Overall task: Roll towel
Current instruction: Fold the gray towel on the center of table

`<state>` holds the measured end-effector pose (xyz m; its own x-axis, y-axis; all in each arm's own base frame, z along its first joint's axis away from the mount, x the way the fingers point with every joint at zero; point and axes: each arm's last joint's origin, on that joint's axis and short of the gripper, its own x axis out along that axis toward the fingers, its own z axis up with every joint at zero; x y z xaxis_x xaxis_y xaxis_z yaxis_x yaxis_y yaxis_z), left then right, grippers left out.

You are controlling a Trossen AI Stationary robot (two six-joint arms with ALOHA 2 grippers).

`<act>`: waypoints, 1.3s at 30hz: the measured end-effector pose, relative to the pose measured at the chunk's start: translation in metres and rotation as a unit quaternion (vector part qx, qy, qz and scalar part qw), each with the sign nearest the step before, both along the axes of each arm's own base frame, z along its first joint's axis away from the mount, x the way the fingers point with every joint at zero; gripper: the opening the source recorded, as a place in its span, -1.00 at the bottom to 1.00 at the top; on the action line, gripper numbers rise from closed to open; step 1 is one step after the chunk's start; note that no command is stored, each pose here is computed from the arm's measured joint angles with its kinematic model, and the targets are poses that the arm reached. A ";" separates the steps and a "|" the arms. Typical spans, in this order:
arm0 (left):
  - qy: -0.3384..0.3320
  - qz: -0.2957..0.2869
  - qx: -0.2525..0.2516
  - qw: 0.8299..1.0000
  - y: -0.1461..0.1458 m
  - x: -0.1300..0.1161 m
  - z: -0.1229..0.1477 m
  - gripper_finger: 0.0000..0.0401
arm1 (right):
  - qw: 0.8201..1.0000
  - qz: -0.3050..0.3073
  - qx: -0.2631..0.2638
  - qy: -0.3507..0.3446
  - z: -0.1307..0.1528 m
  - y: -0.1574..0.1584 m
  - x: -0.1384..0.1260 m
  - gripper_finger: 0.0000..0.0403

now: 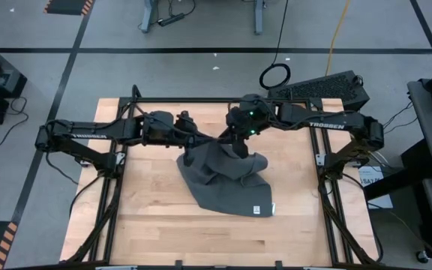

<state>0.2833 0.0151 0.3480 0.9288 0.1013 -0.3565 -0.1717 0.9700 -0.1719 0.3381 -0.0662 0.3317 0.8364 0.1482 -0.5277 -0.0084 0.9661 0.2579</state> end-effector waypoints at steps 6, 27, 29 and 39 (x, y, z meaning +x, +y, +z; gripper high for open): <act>0.024 0.052 -0.121 0.991 0.006 -0.006 -0.005 -0.76 | 0.999 -0.036 0.004 0.011 0.002 -0.002 -0.001 -0.92; 0.095 0.158 -0.097 0.978 -0.044 -0.012 -0.026 -0.04 | 0.985 -0.164 0.054 -0.016 0.007 -0.016 0.001 -0.99; 0.090 0.167 -0.084 0.978 -0.046 -0.004 -0.031 -0.04 | 0.977 -0.197 0.081 -0.011 0.010 -0.017 0.000 -0.99; 0.231 0.189 0.052 0.953 -0.018 0.022 -0.081 -0.04 | 0.964 -0.241 0.082 0.078 0.056 -0.016 -0.024 -1.00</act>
<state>0.3049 -0.0031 0.2668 0.5643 0.4556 -0.6885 -0.5467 0.8311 0.1019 0.3140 -0.0824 0.3879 0.7417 -0.1455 -0.6548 0.4824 0.7940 0.3699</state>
